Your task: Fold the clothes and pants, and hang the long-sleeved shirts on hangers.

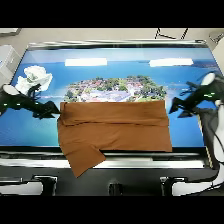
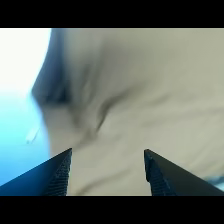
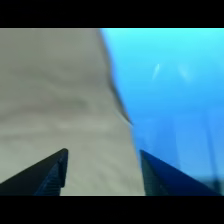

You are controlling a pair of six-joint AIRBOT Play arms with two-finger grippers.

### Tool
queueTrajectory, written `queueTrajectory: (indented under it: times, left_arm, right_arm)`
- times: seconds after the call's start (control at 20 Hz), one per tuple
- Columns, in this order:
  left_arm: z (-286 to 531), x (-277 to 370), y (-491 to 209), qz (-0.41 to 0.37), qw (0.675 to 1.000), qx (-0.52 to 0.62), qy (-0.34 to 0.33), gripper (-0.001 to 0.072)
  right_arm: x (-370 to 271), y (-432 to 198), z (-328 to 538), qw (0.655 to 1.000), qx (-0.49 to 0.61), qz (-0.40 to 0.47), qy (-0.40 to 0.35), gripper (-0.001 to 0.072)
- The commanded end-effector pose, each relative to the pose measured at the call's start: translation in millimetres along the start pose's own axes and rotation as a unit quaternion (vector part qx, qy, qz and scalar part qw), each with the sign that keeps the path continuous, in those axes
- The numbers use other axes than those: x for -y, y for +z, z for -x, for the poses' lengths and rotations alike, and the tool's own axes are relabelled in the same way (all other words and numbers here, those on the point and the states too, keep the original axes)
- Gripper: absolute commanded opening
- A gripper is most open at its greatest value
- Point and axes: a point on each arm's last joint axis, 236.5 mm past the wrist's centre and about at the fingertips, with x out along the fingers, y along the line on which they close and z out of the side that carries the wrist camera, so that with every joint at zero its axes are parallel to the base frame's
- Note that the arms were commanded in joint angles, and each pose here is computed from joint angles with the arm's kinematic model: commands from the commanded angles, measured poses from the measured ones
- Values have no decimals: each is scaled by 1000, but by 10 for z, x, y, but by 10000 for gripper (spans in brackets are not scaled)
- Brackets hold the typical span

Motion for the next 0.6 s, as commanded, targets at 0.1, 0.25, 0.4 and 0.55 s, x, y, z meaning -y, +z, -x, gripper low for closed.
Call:
queueTrajectory:
  times: [0.1, 0.25, 0.4, 0.55]
  left_arm:
    - [-62, -307, -958, 26, 997, -77, 5, 516]
    - [-562, -316, -1694, 50, 992, -112, -23, 515]
    - [-844, -187, -2015, 75, 988, -119, -69, 496]
    - [-990, -159, -2036, 83, 988, -110, -71, 496]
  right_arm:
    - [485, -535, 152, 998, -25, -64, 13, 560]
    - [497, -759, -125, 997, -35, -65, 15, 560]
    - [485, -956, -296, 995, -72, -66, 23, 560]
    - [469, -969, -313, 995, -75, -65, 27, 559]
